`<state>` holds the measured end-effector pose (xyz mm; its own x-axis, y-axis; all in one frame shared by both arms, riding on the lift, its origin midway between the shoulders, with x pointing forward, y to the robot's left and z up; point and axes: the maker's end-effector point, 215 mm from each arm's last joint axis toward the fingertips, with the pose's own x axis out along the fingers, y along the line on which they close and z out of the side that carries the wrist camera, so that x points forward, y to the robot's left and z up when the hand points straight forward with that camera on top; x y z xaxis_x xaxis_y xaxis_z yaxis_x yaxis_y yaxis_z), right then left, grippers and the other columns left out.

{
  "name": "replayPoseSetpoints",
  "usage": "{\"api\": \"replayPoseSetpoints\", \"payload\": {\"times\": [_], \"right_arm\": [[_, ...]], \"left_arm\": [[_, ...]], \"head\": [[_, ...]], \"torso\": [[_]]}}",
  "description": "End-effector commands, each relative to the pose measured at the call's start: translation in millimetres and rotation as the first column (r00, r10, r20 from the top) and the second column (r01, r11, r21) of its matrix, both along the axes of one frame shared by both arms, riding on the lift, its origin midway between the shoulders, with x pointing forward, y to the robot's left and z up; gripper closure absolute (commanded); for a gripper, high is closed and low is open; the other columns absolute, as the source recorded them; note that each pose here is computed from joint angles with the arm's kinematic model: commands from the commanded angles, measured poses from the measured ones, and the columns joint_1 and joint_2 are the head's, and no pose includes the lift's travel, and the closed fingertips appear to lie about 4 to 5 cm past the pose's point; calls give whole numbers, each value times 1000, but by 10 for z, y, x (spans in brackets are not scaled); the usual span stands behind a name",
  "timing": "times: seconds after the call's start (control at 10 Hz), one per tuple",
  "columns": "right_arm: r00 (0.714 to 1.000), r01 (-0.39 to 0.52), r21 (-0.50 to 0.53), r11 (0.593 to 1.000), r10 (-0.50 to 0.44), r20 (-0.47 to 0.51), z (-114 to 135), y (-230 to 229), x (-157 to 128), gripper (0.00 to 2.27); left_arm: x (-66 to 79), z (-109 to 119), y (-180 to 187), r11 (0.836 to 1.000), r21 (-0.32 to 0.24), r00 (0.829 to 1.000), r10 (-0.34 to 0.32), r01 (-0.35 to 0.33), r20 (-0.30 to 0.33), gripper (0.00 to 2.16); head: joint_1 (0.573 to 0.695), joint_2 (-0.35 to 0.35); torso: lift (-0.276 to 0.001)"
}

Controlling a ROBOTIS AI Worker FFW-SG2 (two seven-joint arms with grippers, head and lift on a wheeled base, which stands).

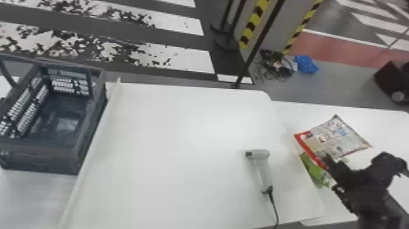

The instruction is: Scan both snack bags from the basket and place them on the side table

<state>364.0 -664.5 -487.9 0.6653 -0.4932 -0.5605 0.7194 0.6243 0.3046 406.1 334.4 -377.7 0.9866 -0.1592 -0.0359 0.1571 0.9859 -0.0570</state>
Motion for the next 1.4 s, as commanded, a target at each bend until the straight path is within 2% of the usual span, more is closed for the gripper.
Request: {"api": "replayPoseSetpoints", "payload": {"times": [0.0,0.1,0.2,0.3,0.4,0.7,0.8,0.9,1.1,1.2,1.3], "right_arm": [[999,48,13,999,-48,-11,-144,-125,-75,2260],[995,98,10,995,-98,2,-182,-244,-101,2125],[992,124,26,992,-124,27,-220,-312,-95,1781],[988,147,19,989,-148,53,-217,-393,-119,792],[987,155,22,988,-156,49,-246,-417,-157,-1],[985,161,-13,987,-160,65,-146,-456,-205,46],[985,166,-65,984,-163,49,-39,-440,-217,49],[986,160,-145,976,-151,73,209,-403,-169,56],[992,56,-297,953,-19,127,736,107,129,56],[987,-33,-366,930,88,134,940,583,356,56],[969,-125,-430,894,203,140,1101,1143,558,56]], "left_arm": [[1,4,10,1000,-2,1000,1,-1,1,87],[5,6,21,1000,-2,1000,3,-3,1,87],[2,-9,27,1000,-2,1000,3,-3,-2,87],[9,-2,21,1000,-3,1000,1,-1,0,87],[9,-4,28,1000,-3,1000,1,-1,-1,87],[0,-2,23,1000,-5,1000,1,-1,-1,87],[-4,-2,23,1000,-6,1000,3,-3,-1,87],[3,7,11,1000,-9,1000,6,-6,0,87],[39,50,-108,1000,-24,1000,6,-6,2,87],[69,43,-175,1000,-27,1000,7,-7,-10,87],[81,17,-247,1000,-25,1000,2,-3,-25,87]], "head": [[695,-350],[695,-350],[695,-350],[695,-350],[695,-350],[695,-350],[695,-350],[695,-350],[695,-350],[695,-350],[695,-350]], "torso": [[-75],[-75],[-75],[-75],[-75],[-75],[-75],[-75],[-75],[-75],[-75]]}}
